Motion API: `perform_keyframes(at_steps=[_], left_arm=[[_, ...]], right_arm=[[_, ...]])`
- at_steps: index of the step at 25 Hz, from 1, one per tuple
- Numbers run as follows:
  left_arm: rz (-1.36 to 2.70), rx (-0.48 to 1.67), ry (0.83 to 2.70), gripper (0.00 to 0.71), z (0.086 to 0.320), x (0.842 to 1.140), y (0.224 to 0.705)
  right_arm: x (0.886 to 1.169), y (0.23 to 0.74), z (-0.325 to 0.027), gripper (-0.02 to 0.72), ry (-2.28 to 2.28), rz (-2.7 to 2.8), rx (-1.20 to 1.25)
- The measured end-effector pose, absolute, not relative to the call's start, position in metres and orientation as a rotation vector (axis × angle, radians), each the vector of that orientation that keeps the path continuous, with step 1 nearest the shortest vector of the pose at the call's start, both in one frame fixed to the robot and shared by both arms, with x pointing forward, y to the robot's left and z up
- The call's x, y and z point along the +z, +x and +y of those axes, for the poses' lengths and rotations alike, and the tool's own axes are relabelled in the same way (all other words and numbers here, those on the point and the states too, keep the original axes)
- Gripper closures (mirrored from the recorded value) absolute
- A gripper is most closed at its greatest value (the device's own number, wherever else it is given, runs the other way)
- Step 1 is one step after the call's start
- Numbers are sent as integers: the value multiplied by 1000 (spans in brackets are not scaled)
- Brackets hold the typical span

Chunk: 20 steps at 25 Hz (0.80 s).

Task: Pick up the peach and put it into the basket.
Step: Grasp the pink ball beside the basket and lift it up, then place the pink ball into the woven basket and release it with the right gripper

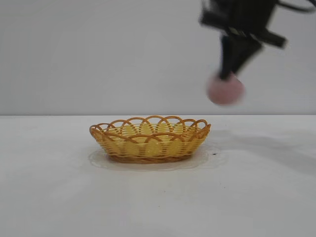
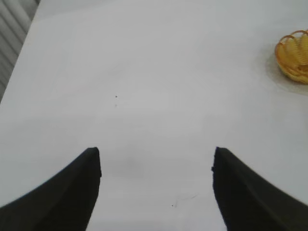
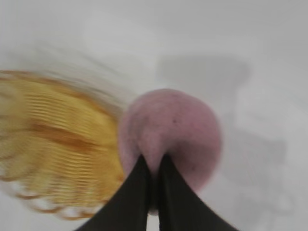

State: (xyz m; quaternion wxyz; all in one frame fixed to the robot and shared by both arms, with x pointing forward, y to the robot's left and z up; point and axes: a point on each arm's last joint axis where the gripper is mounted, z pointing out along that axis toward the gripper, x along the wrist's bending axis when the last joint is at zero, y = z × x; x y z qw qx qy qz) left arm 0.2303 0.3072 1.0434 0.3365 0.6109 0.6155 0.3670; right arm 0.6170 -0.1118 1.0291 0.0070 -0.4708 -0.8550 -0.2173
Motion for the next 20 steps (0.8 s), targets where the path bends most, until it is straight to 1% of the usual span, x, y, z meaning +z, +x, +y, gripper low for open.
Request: perform_keyframes(at_steps=[2, 6, 9, 12, 13, 14, 15, 16, 20], left_arm=[[1605, 957, 1593, 273, 307, 1043, 230], [1605, 957, 1593, 273, 307, 1043, 230], [1605, 957, 1593, 273, 307, 1043, 230], [1605, 957, 1593, 273, 307, 1043, 230], [1605, 957, 1593, 273, 307, 1043, 230], [1605, 957, 1593, 273, 307, 1043, 230], [1605, 957, 1593, 273, 307, 1043, 230], [1605, 957, 1593, 273, 307, 1043, 230], [1605, 957, 1593, 273, 307, 1043, 230]], right_arm=[[1028, 603, -84, 703, -1365, -2698, -688], [989, 593, -47, 703, -1247, -2714, -571], [959, 591, -33, 703, -1215, -2714, -497], [946, 593, -31, 703, -1217, -2723, -479], [945, 594, -31, 650, -1220, -2726, -482], [944, 594, -30, 650, -1221, -2729, -484], [943, 595, -30, 589, -1222, -2732, -487], [942, 595, -30, 545, -1225, -2733, -492], [945, 596, -30, 394, -1225, -2741, -504]])
